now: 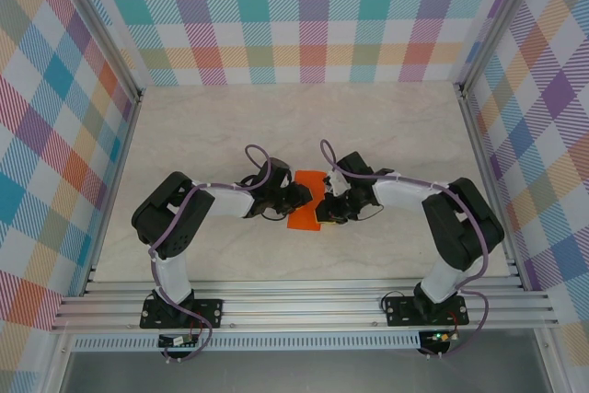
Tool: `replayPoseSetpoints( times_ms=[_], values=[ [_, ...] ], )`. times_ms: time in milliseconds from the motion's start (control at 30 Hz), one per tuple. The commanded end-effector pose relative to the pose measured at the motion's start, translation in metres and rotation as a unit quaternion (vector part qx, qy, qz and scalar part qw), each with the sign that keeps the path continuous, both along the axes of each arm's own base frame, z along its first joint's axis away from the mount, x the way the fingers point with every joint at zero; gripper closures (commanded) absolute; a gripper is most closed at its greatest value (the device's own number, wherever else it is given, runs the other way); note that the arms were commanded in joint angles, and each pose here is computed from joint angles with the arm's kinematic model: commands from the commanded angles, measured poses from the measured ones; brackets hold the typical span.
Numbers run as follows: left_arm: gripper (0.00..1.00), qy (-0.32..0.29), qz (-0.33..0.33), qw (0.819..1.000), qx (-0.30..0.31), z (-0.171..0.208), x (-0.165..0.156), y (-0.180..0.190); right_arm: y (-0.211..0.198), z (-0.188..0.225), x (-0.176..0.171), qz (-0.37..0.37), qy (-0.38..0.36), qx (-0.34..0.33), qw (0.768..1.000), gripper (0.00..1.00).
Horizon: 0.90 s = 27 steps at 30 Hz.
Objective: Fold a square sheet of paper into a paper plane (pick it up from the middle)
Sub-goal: Fold the triangle a second time at the center of the table.
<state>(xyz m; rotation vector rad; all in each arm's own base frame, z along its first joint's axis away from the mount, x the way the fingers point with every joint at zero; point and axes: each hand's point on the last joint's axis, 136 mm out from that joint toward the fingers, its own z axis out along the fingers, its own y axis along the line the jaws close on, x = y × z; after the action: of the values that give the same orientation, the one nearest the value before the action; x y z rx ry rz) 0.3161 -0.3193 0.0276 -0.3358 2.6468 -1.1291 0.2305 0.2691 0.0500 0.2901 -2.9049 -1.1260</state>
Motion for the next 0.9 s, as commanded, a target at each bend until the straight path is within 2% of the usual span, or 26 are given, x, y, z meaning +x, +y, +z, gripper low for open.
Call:
replayPoseSetpoints(
  times_ms=[0, 167, 467, 867],
  values=[
    [0.74, 0.026, -0.002, 0.999, 0.027, -0.022, -0.014, 0.008, 0.01, 0.013, -0.007, 0.003, 0.011, 0.035, 0.999, 0.83],
    [0.74, 0.026, -0.001, 0.999, 0.025, -0.022, -0.013, 0.007, 0.021, 0.001, -0.005, 0.003, 0.021, 0.031, 0.999, 0.84],
    [0.74, 0.025, -0.003, 0.999, 0.026, -0.022, -0.014, 0.008, -0.007, -0.051, -0.019, -0.017, 0.061, -0.057, 0.996, 0.85],
    [0.75, 0.025, -0.002, 0.999, 0.033, -0.024, -0.015, 0.01, -0.025, -0.047, -0.037, -0.044, 0.082, -0.064, 0.994, 0.83]
  ],
)
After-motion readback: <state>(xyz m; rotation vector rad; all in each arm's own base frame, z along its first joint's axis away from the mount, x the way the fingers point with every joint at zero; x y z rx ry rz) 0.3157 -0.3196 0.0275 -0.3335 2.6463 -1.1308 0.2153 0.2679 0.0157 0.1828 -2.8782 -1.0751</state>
